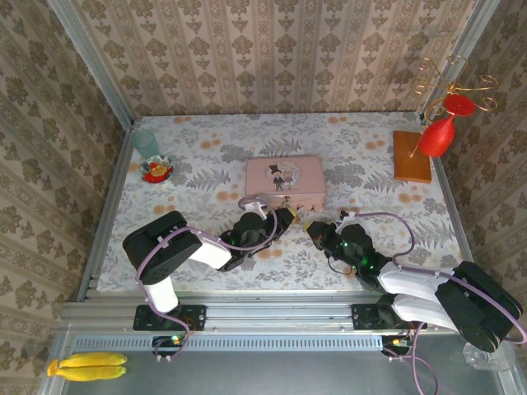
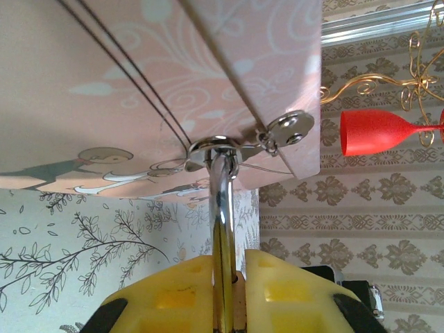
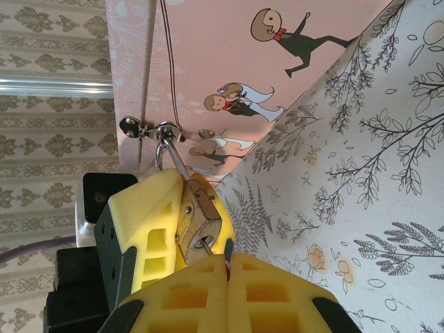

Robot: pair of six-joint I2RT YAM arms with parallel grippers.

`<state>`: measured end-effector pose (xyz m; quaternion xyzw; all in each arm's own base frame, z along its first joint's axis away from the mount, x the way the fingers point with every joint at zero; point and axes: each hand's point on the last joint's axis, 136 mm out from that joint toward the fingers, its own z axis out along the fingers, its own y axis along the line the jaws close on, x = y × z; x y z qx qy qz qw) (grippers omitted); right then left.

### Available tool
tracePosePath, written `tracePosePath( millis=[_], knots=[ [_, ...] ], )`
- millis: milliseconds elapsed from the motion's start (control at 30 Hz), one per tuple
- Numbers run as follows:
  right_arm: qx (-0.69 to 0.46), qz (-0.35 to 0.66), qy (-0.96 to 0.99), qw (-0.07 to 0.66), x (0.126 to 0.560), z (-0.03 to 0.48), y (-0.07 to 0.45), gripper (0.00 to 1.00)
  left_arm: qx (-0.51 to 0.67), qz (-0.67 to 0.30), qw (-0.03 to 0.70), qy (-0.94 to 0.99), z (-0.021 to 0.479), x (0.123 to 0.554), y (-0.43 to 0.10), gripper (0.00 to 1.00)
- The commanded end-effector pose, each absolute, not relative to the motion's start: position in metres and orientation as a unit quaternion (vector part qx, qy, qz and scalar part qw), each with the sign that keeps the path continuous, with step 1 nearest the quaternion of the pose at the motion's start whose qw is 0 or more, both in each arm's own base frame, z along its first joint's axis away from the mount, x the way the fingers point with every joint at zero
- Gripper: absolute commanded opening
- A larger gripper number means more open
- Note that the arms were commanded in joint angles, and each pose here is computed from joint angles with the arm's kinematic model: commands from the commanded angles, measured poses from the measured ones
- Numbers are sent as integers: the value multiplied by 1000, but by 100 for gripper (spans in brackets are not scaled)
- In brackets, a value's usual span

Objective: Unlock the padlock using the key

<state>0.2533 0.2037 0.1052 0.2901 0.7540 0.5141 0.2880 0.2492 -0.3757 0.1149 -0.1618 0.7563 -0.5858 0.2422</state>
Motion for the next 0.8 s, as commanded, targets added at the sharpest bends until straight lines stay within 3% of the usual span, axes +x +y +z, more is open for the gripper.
tracePosePath(
  millis=[0,767],
  knots=[
    [296,524,737,309,260,118,202,0,-138,-643,264,705,162,248,-387,0],
    [309,536,722,310,268,121,206,0,-133,-656,263,694,168,247,-389,0]
  ],
)
